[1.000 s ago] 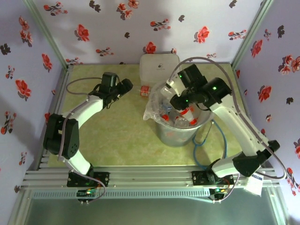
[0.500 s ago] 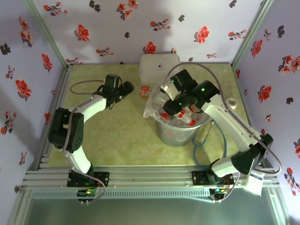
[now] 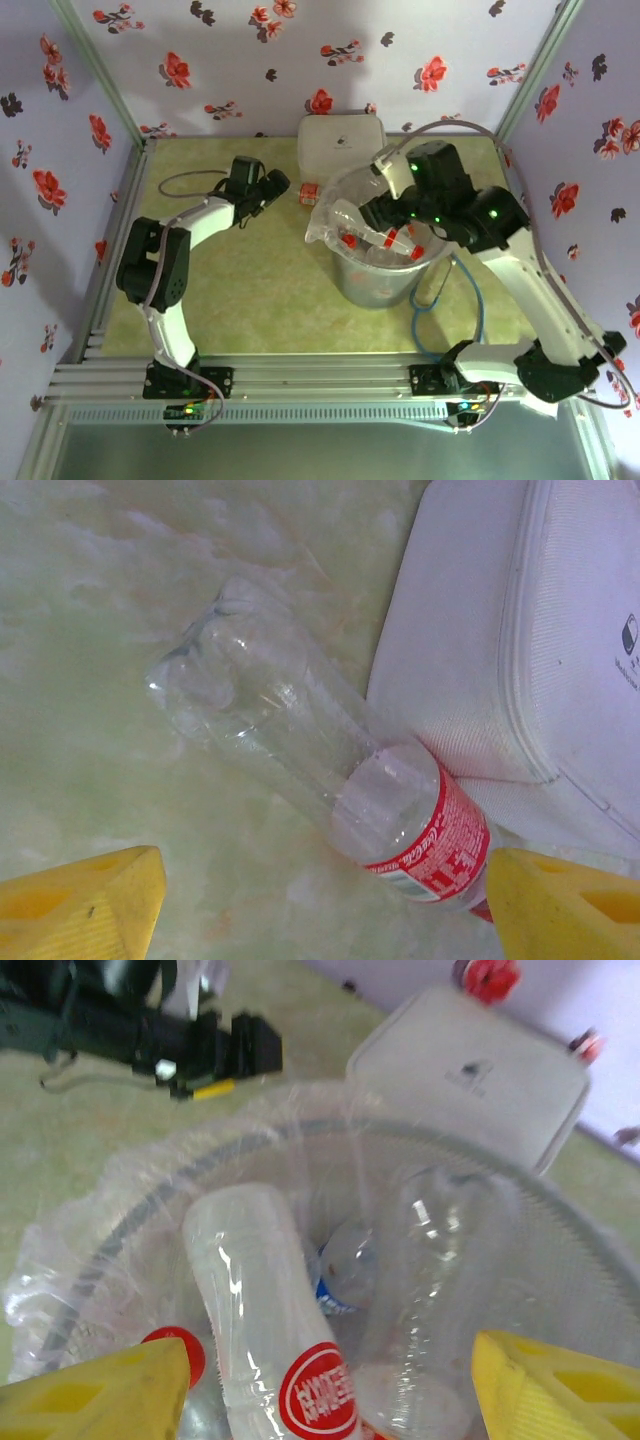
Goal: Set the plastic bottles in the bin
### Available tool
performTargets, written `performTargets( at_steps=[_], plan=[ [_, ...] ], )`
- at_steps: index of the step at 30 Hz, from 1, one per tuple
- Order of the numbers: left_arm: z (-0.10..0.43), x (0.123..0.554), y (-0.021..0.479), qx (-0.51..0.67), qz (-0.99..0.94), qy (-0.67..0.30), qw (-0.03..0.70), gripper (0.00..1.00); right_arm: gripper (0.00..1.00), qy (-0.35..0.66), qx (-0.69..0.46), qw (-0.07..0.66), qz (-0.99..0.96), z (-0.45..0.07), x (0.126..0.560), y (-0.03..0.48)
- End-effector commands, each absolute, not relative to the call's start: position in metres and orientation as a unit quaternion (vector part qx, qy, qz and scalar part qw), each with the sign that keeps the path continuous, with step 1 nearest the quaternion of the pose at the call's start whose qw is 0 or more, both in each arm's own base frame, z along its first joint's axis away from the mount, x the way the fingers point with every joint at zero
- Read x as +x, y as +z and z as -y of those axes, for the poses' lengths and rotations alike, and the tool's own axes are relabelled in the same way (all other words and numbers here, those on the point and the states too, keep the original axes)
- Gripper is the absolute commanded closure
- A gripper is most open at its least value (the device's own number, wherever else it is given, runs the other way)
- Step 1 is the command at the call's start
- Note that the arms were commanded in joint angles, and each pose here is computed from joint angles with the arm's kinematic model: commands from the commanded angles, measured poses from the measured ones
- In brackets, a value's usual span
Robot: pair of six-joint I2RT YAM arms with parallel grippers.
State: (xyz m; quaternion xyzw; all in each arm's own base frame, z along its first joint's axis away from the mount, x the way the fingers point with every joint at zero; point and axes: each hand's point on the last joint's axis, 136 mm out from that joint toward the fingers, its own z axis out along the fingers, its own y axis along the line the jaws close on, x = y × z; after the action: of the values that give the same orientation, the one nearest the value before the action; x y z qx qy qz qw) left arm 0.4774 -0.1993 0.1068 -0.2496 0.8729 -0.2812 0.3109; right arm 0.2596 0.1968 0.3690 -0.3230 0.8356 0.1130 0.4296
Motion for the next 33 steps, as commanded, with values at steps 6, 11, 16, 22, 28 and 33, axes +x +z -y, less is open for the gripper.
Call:
performTargets(
  at_steps=[6,11,16,22,28,33],
  plan=[
    [0.210,0.503,0.101,-0.264,-0.863,-0.290,0.318,0.16,0.25,0.095,-0.285,0.461,-0.835,-0.186,0.270,0.372],
    [0.213,0.507,0.088,-0.272,-0.867,-0.284,0.305,0.15,0.25,0.082,-0.282,0.460,-0.838,-0.182,0.273,0.367],
    [0.213,0.507,0.062,-0.291,-0.868,-0.279,0.289,0.15,0.25,0.077,-0.273,0.471,-0.835,-0.175,0.274,0.370],
    [0.218,0.511,0.040,-0.299,-0.870,-0.283,0.271,0.21,0.25,0.081,-0.248,0.487,-0.834,-0.164,0.276,0.374],
    [0.213,0.509,0.045,-0.293,-0.874,-0.271,0.279,0.44,0.26,0.100,-0.220,0.493,-0.836,-0.154,0.280,0.372],
    [0.203,0.507,0.066,-0.284,-0.873,-0.259,0.300,0.59,0.26,0.103,-0.216,0.495,-0.835,-0.150,0.279,0.374]
  ],
)
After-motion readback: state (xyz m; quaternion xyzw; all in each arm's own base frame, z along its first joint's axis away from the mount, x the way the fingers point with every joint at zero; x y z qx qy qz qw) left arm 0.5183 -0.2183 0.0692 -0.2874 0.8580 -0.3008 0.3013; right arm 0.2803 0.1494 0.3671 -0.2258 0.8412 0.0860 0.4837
